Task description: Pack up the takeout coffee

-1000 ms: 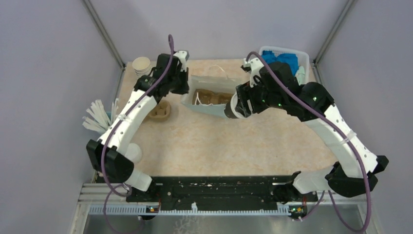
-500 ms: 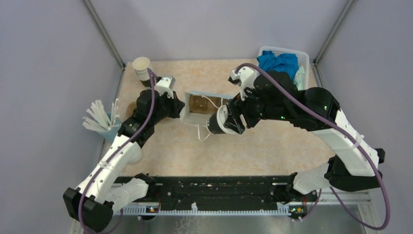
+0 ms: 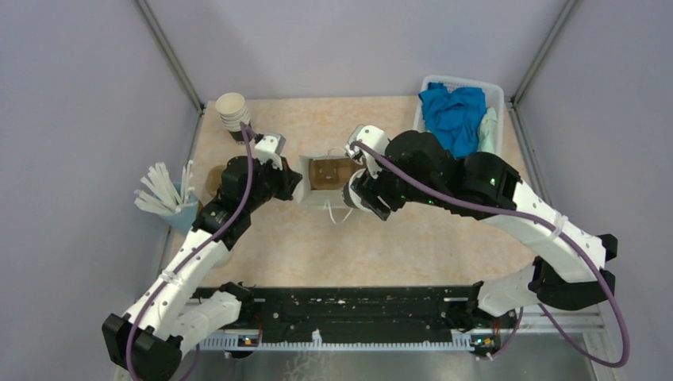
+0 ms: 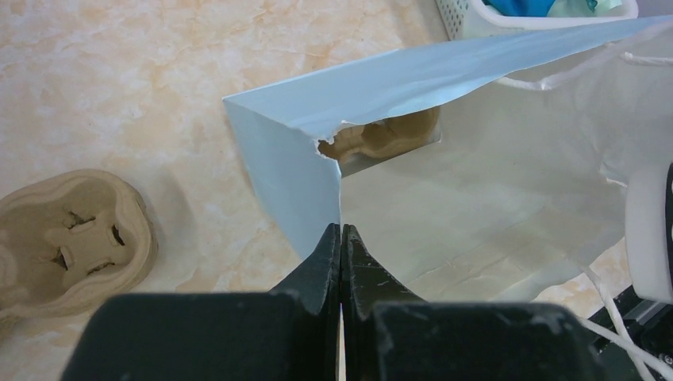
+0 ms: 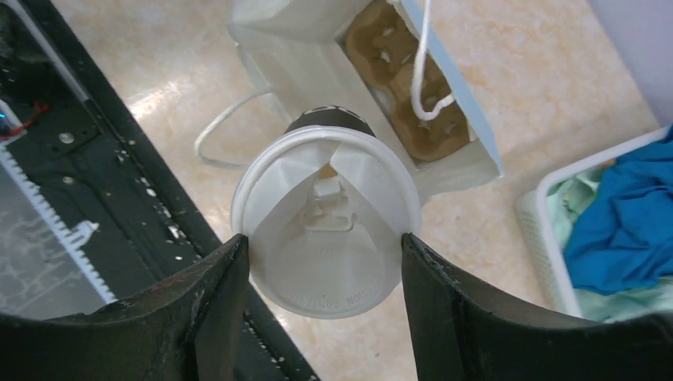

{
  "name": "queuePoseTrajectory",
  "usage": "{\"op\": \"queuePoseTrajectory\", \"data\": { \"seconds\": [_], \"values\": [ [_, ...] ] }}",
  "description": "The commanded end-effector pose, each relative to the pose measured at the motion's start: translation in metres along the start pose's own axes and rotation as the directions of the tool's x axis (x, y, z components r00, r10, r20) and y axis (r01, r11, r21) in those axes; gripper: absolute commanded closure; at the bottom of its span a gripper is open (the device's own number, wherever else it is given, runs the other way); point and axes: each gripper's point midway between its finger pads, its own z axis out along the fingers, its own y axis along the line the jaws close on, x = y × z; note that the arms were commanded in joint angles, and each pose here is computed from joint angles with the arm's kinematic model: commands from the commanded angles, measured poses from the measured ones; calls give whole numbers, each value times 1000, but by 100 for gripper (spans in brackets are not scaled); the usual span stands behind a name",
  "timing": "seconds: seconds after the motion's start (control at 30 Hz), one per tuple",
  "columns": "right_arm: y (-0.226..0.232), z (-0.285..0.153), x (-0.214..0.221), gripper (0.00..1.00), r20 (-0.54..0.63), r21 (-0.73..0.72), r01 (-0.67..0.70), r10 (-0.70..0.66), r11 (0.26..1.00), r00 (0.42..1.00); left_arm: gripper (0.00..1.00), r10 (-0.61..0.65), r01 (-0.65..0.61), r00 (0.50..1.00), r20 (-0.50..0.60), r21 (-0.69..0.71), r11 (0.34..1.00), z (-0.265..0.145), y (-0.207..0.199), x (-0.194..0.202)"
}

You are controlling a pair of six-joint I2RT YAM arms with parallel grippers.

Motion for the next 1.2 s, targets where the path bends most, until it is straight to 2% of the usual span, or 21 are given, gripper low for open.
{"op": "queuePoseTrajectory", "data": {
  "seconds": [0.0,0.1,0.2,0.37,0.63,0.83,1.17],
  "values": [
    [-18,5,-16,43,46,94,156,-161,983,986,100,34,-37,997,73,30,999,-3,-8,-22],
    [-20,16,-10,43,23,103,232,-235,967,972,100,36,-38,997,68,37,999,-5,-9,-22],
    [-14,21,-13,45,48,68,329,-333,942,942,100,40,-43,996,75,36,998,-7,-9,-23],
    [-18,30,-28,46,109,126,428,-442,895,891,100,49,-52,996,69,43,998,-8,-10,-19],
    [-20,63,-13,46,10,118,598,-604,792,797,100,103,-107,990,93,40,993,-12,-8,-21],
    [-12,87,2,48,-27,75,645,-645,761,764,100,107,-113,990,87,59,992,-10,-10,-15],
    [-14,121,14,48,-80,135,666,-662,734,746,100,114,-116,993,45,54,992,-9,-7,-3]
  ]
}}
